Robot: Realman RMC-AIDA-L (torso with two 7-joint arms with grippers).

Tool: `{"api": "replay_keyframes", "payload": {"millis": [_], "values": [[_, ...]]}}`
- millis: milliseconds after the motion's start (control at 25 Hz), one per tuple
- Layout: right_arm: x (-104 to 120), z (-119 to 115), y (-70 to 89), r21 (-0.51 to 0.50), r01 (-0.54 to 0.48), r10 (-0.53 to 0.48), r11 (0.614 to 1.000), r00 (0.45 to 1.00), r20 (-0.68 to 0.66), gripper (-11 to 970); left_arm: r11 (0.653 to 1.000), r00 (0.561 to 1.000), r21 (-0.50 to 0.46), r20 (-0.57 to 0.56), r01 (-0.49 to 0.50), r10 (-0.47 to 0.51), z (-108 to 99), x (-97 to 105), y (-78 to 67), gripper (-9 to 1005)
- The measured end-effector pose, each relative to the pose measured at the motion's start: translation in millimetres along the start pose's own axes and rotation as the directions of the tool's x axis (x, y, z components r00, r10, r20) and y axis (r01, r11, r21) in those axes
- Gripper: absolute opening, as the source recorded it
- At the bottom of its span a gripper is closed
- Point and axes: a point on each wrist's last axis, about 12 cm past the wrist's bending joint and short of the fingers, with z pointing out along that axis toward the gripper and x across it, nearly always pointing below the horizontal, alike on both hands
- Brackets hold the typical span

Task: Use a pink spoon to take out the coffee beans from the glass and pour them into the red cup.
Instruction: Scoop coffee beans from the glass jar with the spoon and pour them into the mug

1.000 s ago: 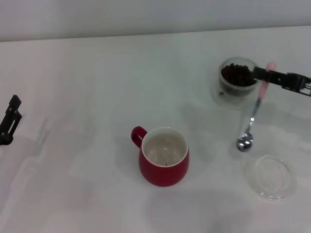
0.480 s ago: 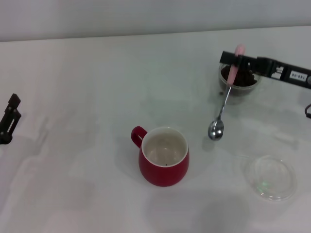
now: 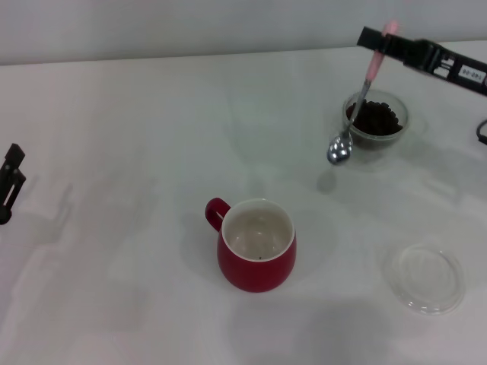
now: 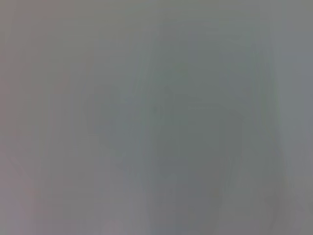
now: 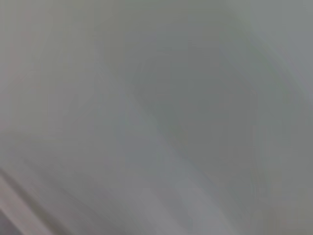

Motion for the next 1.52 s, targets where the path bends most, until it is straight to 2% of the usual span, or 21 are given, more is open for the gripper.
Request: {"api": "replay_keyframes", "payload": {"millis": [280,520,1120,1520], "values": [[-13.1,11.6,-10.9,0.1,0.051,-0.057,0.994,0.997,0.052,154,0.999,0.999,0.015,0.032,-0.034,0.034,-3.5,-5.8,4.8,579],[-18.3,12.8,-19.3,0.177,0.078,-0.093,0.981,0.993,0.075,155,0.999,0.998,0.006,0.034,-0.045,0.045,-7.0,-6.9,8.4,580],[-19.2,1.0,-41.7,0.38,0.143,-0.189,0.914,0.978,0.085,157,0.998,0.998,-0.033,0.032,-0.049,0.05,-13.9,-6.6,12.8,579],[-15.3,4.6,-47.4,0.434,0.219,-0.271,0.874,0.961,0.06,158,0.998,0.998,-0.034,0.024,-0.05,0.051,-12.1,-5.9,13.5,580]]}}
